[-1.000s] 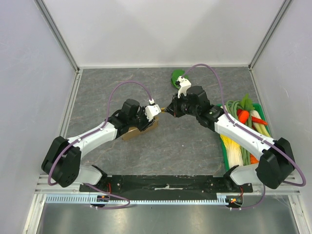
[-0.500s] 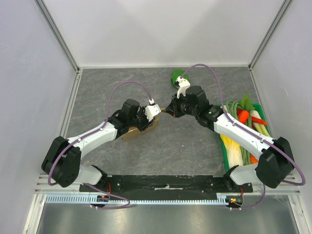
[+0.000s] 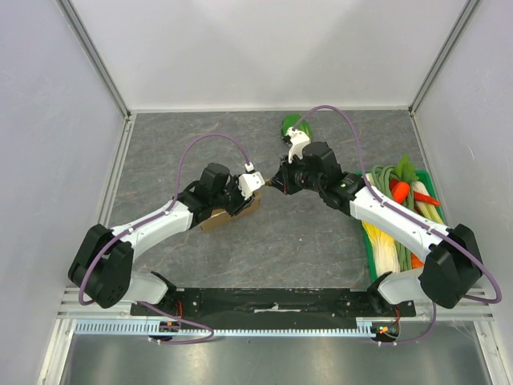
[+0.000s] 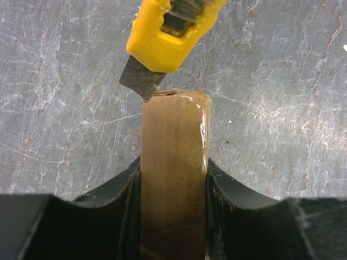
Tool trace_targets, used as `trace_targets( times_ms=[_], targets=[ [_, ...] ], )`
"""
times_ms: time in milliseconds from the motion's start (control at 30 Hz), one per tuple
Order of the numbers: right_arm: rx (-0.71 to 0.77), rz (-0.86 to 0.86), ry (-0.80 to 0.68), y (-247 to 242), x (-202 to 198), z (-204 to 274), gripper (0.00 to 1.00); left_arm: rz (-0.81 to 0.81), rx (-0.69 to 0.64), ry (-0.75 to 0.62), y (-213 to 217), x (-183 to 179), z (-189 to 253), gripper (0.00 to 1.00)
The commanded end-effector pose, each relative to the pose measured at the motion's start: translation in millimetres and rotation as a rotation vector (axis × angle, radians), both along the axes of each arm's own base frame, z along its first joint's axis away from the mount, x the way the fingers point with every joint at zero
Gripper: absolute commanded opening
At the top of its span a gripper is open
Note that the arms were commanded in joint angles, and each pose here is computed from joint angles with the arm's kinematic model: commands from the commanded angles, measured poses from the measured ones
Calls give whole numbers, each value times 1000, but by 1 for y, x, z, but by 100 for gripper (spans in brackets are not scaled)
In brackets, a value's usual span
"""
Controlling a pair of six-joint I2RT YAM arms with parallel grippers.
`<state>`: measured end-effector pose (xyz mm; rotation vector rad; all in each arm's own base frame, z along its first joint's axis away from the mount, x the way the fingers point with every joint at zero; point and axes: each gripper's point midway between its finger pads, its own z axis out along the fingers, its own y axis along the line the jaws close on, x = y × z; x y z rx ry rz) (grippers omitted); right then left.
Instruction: Unpack the express box
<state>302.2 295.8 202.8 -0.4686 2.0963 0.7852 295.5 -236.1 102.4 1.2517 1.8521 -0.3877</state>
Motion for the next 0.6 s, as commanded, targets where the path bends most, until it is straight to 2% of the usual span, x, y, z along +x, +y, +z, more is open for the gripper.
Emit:
trace_targets(
  times_ms=[0,567],
  targets=[
    [-60,-18,-18,-8,1,0,0,15,62,90,11,-15,-33,6],
    [-97,2,-3,-24,-19,-12,0,56,96,84,18,-10,-37,5]
  ],
)
